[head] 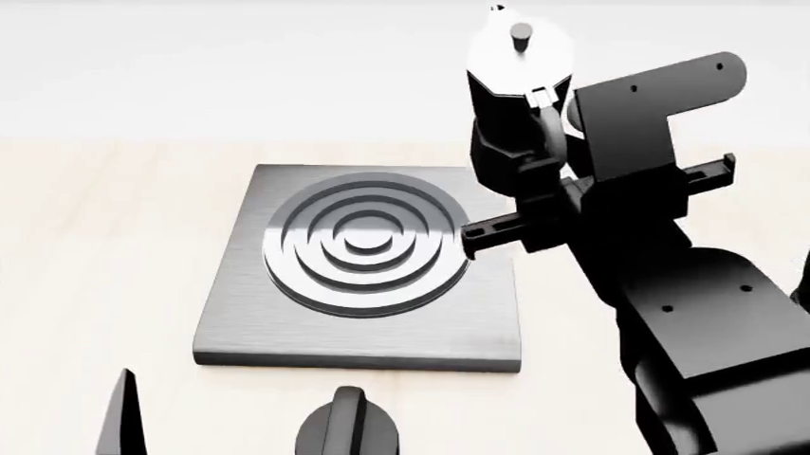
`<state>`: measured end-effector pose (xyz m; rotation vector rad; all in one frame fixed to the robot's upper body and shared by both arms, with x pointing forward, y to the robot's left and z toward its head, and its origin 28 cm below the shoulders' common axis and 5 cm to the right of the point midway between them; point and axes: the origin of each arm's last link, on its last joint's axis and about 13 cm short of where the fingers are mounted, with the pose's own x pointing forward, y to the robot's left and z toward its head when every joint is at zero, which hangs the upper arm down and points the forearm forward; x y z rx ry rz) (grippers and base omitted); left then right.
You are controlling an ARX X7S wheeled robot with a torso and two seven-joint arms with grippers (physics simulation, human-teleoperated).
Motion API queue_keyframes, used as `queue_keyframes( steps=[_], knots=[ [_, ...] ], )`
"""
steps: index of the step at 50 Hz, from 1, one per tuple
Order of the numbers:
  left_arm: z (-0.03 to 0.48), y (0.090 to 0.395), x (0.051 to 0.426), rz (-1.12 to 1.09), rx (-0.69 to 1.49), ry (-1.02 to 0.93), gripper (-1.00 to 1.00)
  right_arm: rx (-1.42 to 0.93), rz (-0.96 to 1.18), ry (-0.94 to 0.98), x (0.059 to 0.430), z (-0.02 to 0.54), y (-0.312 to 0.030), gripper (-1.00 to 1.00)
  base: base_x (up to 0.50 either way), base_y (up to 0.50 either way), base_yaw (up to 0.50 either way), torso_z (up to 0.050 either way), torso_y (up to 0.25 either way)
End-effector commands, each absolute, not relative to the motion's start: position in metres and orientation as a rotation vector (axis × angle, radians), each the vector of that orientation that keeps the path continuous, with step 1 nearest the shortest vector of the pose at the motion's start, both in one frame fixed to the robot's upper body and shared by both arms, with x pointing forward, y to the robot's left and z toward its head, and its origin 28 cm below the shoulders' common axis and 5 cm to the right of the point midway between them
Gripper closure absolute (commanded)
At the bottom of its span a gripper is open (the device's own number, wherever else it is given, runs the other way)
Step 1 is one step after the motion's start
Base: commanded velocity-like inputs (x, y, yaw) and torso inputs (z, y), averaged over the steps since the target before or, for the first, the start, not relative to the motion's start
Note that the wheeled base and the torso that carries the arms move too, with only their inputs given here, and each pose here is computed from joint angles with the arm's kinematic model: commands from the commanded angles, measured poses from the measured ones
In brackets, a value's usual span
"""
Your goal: Put both moka pots on the stove.
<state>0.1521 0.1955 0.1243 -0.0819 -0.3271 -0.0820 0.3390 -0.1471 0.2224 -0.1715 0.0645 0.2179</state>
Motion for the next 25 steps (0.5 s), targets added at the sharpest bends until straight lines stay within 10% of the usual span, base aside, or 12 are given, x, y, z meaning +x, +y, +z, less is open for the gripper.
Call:
queue_keyframes(
  steps=[1,25],
  knots=[
    [0.125,0.196,0.152,-0.08,-0.083,-0.329,-1.0,-0.152,0.291,-0.001,0.358,0.235,-0.124,1.0,0.0,0.0,0.0,0.0,0.0],
    [0.123,0.195,0.152,-0.09,-0.084,-0.326,-1.0,-0.033,0.404,0.029,0.404,0.222,-0.07,1.0,0.0,0.0,0.0,0.0,0.001]
  ],
)
